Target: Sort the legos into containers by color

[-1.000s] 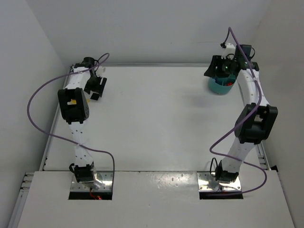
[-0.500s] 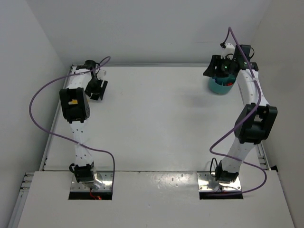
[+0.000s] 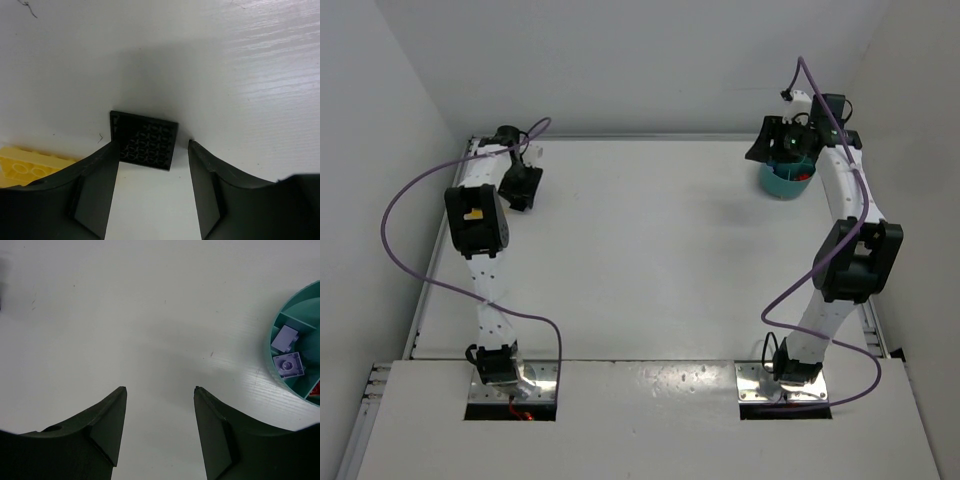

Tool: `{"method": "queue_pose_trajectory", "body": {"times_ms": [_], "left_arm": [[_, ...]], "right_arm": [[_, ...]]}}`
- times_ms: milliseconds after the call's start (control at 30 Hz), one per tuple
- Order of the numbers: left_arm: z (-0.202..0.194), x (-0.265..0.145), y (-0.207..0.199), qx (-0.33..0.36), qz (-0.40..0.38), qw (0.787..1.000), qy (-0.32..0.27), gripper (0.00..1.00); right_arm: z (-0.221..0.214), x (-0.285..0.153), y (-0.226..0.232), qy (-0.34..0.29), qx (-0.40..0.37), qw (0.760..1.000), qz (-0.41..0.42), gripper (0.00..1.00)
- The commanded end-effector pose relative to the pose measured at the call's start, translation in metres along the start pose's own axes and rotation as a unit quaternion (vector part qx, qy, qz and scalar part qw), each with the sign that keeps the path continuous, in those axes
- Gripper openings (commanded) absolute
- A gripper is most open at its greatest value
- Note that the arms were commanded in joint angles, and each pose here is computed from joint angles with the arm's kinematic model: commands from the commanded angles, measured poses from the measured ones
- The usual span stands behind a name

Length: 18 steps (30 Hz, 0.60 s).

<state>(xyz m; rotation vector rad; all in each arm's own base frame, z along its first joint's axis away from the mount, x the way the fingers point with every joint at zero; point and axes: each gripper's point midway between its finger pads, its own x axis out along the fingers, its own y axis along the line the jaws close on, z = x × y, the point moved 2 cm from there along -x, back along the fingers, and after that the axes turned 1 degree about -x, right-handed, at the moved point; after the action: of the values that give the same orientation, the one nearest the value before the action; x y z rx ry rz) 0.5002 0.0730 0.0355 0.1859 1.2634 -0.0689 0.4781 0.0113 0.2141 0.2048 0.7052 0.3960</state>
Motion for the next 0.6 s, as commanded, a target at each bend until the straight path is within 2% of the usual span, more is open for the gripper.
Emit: {"method": "queue_pose_trajectory", "body": {"times_ms": [0, 367, 467, 567], "left_arm": [[-0.029, 0.037, 0.006, -0.029, -0.028, 0.999, 0.036, 0.64], [-0.059, 0.049, 0.001, -0.034, -0.031, 0.997, 0.059, 0.64], [-0.065, 0.048, 0.0, -0.029, -0.033, 0.997, 0.065, 0.56], [-0.063, 0.047, -0.003, -0.025, -0.043, 0.997, 0.058, 0.43]], "right_arm": [[0.016, -0.003, 0.008, -0.021, -0.01, 1.0, 0.013, 0.57], [0.017, 0.0, 0.008, -0.017, -0.004, 1.0, 0.019, 0.57], [0.017, 0.0, 0.009, -0.018, -0.004, 1.0, 0.023, 0.57], [0.017, 0.0, 0.009, -0.018, -0.004, 1.0, 0.023, 0.57]]}}
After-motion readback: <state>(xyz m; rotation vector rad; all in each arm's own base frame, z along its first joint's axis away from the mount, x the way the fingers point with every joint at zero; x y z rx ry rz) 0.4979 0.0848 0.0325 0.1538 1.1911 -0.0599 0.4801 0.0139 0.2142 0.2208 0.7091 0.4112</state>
